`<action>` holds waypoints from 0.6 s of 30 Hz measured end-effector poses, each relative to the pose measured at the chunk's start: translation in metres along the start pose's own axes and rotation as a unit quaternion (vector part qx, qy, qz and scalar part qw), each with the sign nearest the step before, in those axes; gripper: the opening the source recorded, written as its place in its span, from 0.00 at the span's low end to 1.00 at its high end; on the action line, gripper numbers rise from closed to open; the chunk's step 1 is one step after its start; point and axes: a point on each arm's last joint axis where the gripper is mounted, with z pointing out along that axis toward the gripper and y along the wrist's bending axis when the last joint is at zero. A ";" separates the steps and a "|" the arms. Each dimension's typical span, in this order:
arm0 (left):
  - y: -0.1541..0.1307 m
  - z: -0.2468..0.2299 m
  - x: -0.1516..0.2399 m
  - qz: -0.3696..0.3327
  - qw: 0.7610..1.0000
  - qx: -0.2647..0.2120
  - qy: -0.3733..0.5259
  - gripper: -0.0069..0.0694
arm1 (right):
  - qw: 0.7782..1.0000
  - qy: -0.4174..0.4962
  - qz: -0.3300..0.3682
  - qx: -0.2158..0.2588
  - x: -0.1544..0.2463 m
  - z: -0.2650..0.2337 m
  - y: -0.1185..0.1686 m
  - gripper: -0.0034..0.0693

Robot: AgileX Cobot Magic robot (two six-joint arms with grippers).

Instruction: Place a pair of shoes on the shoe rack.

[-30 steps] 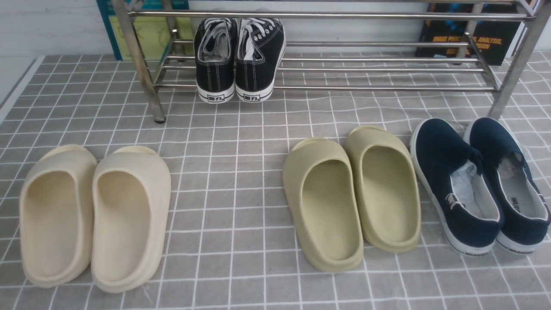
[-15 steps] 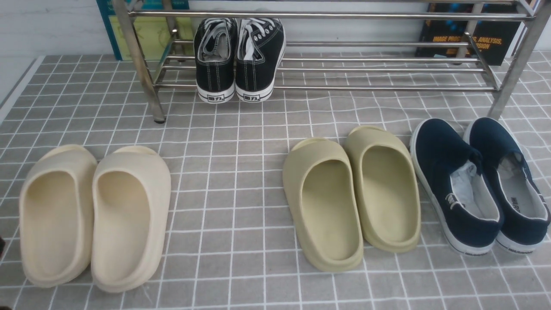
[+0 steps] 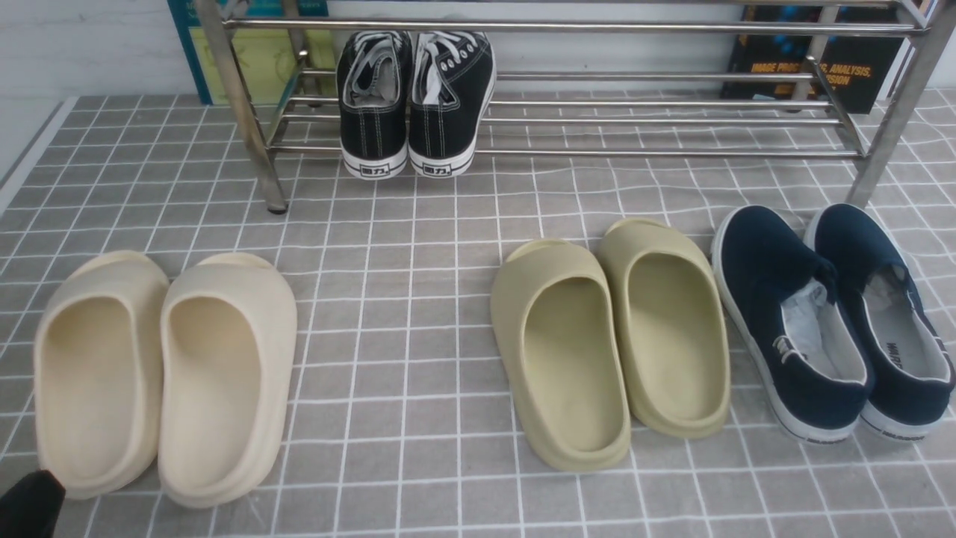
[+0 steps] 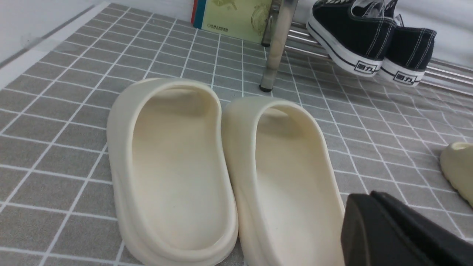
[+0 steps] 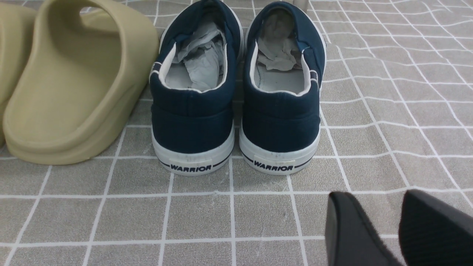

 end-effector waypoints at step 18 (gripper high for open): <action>0.006 -0.001 0.015 -0.012 0.996 -0.039 0.079 0.07 | 1.000 0.000 0.000 0.000 0.000 0.000 0.000 0.38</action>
